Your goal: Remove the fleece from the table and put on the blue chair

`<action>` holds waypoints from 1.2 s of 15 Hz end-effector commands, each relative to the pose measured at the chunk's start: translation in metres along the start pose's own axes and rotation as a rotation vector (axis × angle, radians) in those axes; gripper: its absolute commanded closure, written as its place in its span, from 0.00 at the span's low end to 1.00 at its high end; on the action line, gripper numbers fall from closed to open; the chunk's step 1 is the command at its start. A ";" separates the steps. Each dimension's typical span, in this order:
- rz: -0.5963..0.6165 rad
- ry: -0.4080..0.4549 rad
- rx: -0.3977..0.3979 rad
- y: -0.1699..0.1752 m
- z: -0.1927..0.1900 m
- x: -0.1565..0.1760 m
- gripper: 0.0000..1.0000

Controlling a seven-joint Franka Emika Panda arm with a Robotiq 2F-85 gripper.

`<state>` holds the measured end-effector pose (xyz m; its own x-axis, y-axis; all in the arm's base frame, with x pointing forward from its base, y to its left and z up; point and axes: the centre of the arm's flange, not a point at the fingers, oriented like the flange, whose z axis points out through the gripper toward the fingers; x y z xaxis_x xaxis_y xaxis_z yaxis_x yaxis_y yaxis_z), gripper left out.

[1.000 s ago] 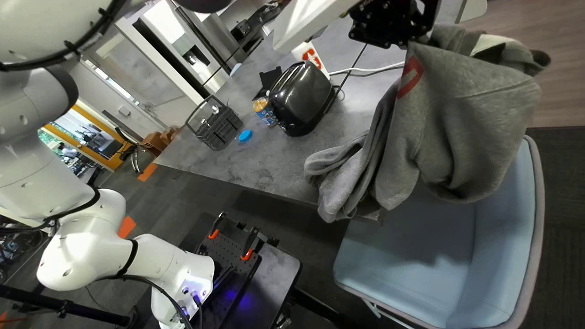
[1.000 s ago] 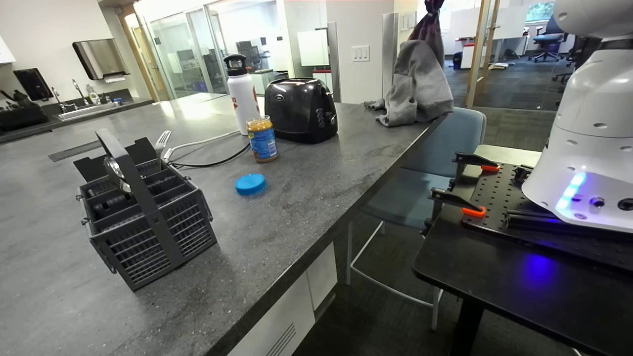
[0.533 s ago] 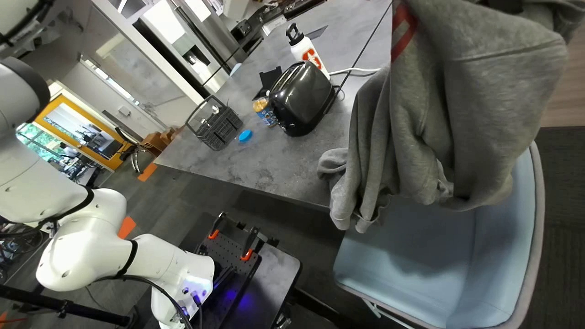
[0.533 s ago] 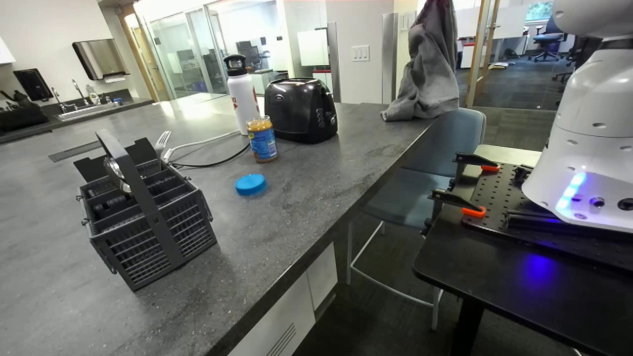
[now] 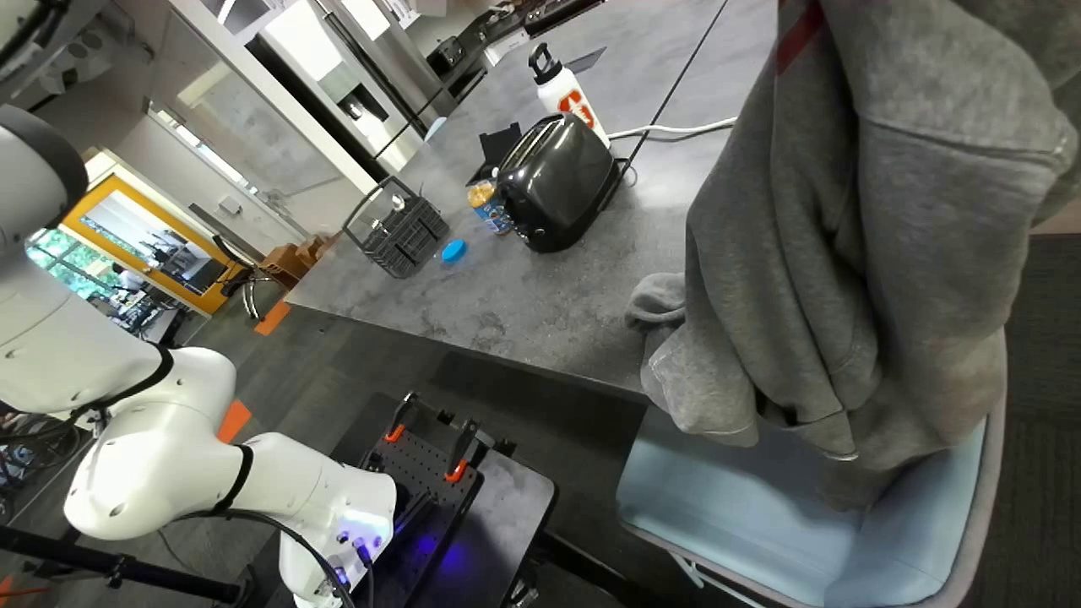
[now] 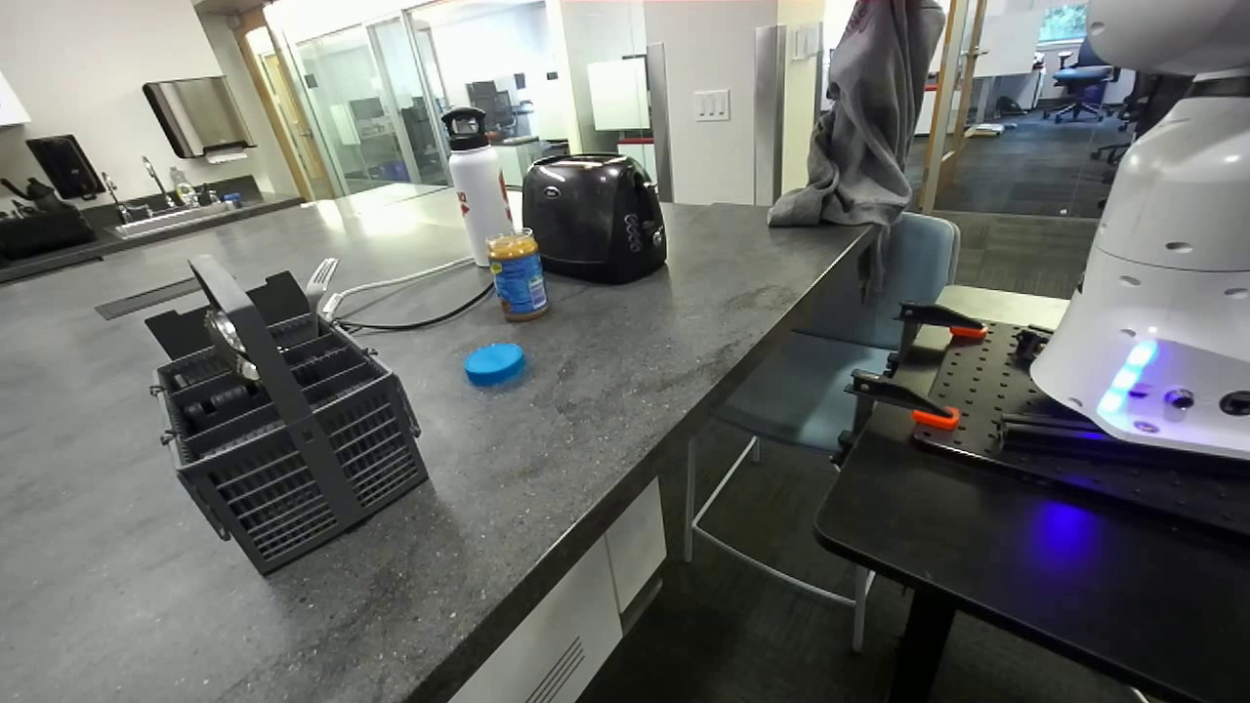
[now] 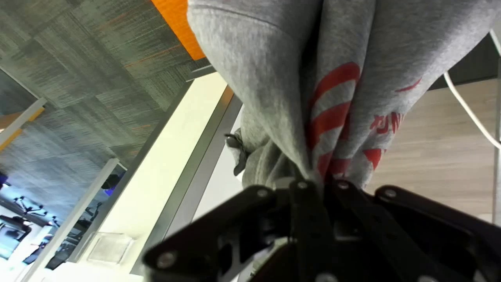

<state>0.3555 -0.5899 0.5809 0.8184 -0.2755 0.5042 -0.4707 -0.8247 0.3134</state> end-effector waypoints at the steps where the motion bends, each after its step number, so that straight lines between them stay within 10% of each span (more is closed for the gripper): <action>1: 0.072 0.060 -0.036 0.020 0.010 0.014 0.99; 17: 0.326 -0.072 -0.068 0.023 0.208 -0.002 0.99; 18: 0.334 -0.082 -0.069 0.020 0.216 -0.004 0.69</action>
<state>0.3947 -0.6909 0.4187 0.6580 -0.5419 0.5228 -0.7132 -0.6713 0.2018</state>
